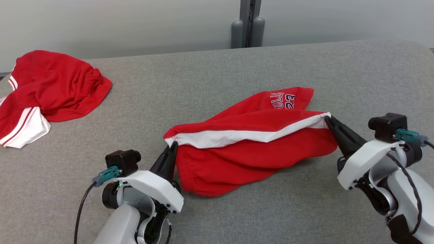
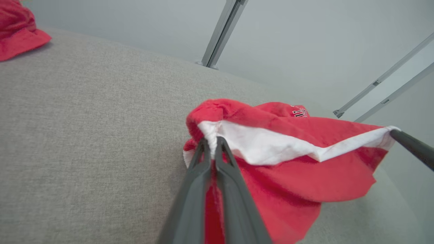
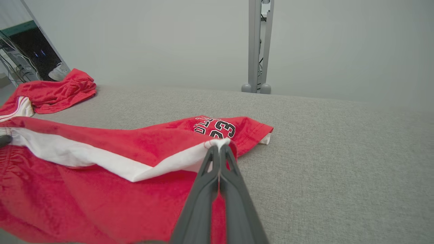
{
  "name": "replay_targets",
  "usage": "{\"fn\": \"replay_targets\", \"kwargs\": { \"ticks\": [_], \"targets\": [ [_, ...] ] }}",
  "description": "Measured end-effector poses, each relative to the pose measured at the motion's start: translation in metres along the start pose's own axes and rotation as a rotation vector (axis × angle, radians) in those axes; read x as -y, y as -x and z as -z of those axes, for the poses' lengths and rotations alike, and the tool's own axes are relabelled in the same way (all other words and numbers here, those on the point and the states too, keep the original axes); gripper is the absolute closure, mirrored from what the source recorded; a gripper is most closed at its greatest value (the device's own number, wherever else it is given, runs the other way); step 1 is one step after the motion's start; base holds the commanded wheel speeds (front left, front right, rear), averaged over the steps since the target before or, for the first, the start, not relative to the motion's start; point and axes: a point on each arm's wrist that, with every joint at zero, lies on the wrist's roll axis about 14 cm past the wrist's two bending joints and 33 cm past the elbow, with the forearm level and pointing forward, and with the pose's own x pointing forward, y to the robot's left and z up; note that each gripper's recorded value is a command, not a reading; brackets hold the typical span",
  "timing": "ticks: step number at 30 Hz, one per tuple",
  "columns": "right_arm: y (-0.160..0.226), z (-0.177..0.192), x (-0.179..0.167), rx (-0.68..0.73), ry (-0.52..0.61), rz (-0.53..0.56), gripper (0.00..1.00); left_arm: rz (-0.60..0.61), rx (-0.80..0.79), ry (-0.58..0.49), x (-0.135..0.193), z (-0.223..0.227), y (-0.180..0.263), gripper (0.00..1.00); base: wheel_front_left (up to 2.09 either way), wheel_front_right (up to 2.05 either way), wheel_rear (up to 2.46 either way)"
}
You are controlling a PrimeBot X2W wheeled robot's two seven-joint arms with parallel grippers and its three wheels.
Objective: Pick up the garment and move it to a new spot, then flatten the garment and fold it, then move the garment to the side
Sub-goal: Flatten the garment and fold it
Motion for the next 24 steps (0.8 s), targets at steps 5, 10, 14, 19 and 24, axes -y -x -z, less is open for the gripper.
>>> {"fn": "replay_targets", "kwargs": {
  "ticks": [5, 10, 14, 19, 24],
  "targets": [
    [0.008, -0.029, -0.001, 0.099, -0.005, -0.002, 1.00, 0.062, 0.149, 0.022, 0.015, -0.038, 0.004, 1.00, 0.00, 0.00, 0.00],
    [0.027, -0.072, -0.001, 0.237, 0.000, -0.005, 1.00, 0.141, 0.294, 0.021, 0.035, -0.080, 0.019, 1.00, 0.00, 0.00, 0.00],
    [0.052, -0.110, -0.001, 0.355, 0.018, 0.000, 1.00, 0.212, 0.404, 0.015, 0.055, -0.113, 0.040, 1.00, 0.00, 0.00, 0.00],
    [0.091, -0.154, -0.006, 0.494, 0.052, 0.008, 1.00, 0.308, 0.518, -0.030, 0.086, -0.154, 0.073, 1.00, 0.00, 0.00, 0.00],
    [0.131, -0.193, -0.016, 0.614, 0.083, 0.016, 1.00, 0.408, 0.580, -0.098, 0.120, -0.184, 0.103, 1.00, 0.00, 0.00, 0.00]
  ]
}}
